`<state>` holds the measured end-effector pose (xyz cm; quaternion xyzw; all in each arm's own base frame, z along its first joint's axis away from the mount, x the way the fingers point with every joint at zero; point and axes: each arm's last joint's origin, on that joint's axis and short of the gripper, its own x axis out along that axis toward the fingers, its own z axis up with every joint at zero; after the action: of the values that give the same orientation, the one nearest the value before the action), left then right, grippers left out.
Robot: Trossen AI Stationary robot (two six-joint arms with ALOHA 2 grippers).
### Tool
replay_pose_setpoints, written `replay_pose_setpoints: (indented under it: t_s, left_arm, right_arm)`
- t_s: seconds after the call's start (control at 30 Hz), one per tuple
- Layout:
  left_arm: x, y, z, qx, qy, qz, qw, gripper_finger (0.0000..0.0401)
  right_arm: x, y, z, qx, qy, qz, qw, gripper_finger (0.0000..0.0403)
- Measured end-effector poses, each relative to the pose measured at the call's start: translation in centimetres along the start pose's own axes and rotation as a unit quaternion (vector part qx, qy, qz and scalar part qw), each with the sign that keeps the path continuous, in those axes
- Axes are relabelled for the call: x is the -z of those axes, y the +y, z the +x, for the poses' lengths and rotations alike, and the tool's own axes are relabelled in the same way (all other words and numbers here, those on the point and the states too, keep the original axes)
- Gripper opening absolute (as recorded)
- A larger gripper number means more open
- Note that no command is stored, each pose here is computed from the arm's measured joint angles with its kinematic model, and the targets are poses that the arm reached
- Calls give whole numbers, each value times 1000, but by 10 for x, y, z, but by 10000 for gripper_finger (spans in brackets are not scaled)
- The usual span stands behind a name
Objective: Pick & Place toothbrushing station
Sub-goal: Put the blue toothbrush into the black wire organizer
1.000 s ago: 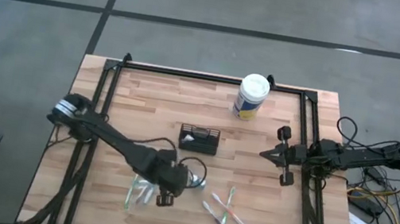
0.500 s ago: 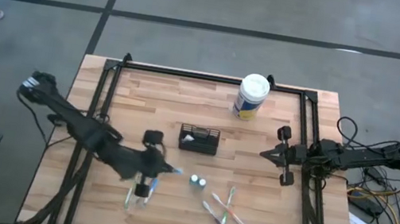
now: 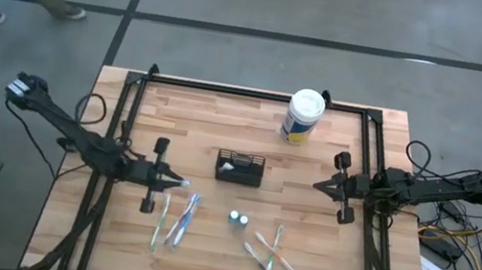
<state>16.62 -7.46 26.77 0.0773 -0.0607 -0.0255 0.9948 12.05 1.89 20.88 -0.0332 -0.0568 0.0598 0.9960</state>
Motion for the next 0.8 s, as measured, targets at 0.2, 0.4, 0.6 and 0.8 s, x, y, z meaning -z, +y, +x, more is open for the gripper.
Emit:
replay_pose_setpoints:
  t_s: [0.2,0.4,0.6,0.8]
  left_arm:
    - [51,4,-27,-7,-49,-8,999,4]
    - [69,7,-43,-10,-66,-15,998,4]
    - [74,9,-50,-11,-67,-17,998,4]
    - [60,13,-44,-24,-82,-15,996,4]
  right_arm:
    - [0,0,0,0,1,0,1000,8]
    - [0,0,0,1,1,0,1000,8]
    - [0,0,0,1,1,0,1000,8]
    - [0,0,0,1,1,0,1000,8]
